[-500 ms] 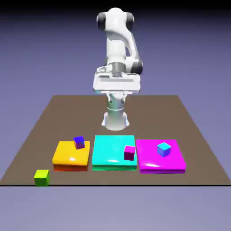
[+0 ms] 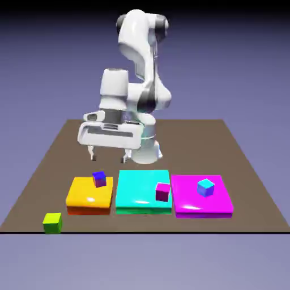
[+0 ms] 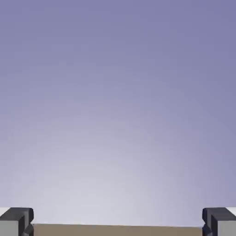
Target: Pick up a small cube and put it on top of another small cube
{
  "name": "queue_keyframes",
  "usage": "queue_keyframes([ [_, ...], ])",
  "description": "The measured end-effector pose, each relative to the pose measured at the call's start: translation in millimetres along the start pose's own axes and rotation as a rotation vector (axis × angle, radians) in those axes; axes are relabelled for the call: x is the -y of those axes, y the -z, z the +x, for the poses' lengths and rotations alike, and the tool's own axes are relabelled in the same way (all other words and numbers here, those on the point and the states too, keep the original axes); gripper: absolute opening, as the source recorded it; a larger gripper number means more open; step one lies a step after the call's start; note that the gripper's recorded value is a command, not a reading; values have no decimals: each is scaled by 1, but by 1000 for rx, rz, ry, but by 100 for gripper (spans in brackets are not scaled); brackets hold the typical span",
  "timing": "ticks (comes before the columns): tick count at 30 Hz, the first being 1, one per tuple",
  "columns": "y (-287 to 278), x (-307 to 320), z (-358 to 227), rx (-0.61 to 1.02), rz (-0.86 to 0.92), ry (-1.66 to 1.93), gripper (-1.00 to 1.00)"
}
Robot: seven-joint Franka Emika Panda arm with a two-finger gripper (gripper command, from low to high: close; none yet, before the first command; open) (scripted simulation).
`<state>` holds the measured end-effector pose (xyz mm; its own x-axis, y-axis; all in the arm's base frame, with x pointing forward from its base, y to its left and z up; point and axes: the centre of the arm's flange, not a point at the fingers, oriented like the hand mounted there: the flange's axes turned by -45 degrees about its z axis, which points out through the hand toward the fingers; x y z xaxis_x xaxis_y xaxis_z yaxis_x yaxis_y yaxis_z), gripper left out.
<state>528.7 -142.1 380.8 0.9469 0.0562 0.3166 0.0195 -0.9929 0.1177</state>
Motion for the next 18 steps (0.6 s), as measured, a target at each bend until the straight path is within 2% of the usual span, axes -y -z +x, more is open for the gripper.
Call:
queue_keyframes([
  [9,-101,-89,3,260,35,13,0],
  [18,-205,-176,-40,497,120,9,0],
])
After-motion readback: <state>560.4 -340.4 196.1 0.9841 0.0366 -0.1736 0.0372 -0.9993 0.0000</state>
